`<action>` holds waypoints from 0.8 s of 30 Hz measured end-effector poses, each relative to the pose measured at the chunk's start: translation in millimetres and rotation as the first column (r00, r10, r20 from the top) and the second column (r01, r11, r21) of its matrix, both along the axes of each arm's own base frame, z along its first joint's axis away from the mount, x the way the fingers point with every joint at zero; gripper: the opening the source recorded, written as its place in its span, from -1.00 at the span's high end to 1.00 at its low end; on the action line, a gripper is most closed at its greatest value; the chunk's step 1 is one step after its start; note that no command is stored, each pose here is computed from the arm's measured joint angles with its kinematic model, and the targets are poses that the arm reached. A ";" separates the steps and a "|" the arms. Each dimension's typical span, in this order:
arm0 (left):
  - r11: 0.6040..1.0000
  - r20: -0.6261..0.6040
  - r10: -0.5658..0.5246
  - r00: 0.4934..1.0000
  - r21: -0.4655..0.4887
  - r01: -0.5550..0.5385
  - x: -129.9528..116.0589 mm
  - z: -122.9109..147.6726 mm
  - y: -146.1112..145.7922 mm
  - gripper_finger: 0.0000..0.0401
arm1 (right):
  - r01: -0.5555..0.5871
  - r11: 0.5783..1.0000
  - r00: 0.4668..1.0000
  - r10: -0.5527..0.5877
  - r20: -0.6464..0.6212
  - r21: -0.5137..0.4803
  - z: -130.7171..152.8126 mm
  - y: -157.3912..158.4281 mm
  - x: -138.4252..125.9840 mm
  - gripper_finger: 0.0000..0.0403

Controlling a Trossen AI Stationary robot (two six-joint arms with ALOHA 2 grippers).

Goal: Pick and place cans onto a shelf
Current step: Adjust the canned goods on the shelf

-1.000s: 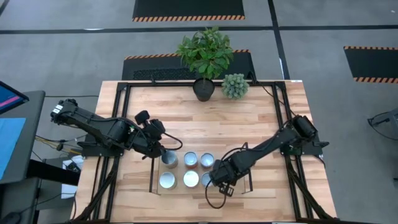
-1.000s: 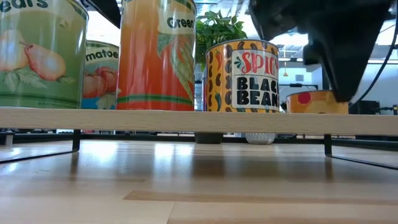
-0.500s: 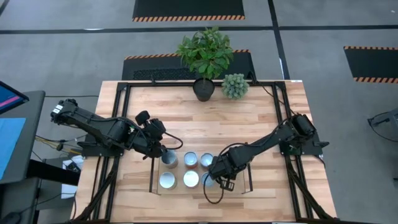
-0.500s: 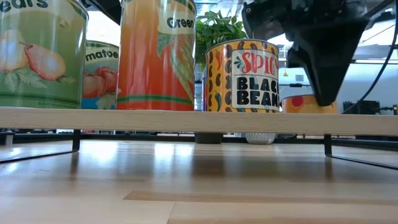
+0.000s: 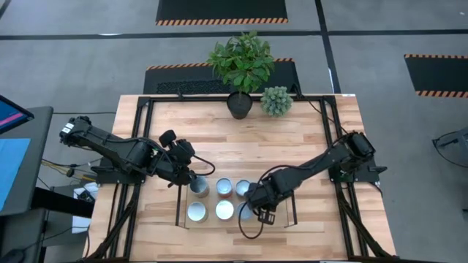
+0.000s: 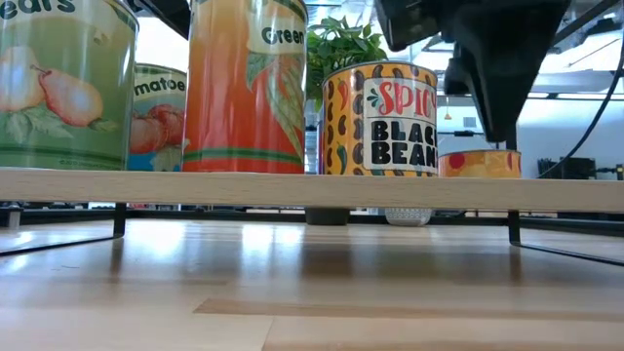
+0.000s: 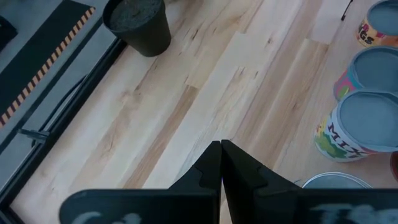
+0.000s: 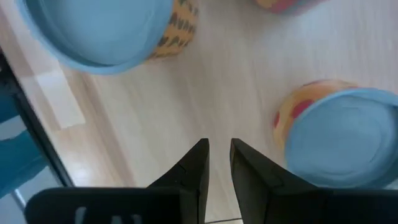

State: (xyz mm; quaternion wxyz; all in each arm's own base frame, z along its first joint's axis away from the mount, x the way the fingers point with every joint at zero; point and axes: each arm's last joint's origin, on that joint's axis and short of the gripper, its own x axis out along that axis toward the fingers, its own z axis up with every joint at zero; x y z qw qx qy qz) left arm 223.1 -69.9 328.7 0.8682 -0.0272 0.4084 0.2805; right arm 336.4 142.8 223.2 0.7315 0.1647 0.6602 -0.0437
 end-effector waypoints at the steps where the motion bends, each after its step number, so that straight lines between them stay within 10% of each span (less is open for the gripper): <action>1: 1.000 0.000 0.000 1.000 0.000 0.000 0.0 0.0 0.0 1.00 | 0.014 1.000 1.000 -0.014 0.005 -0.012 1.5 -0.6 -0.8 0.55; 13: 1.000 0.011 0.002 1.000 -0.006 -0.002 0.8 0.4 -0.3 1.00 | -0.047 0.990 0.973 0.075 0.218 -0.130 69.6 -23.8 -9.7 0.55; 24: 0.992 0.009 -0.106 0.994 -0.073 0.107 0.3 23.3 -2.8 1.00 | 0.014 0.998 0.856 0.016 0.517 -0.055 188.0 -63.5 -56.2 0.55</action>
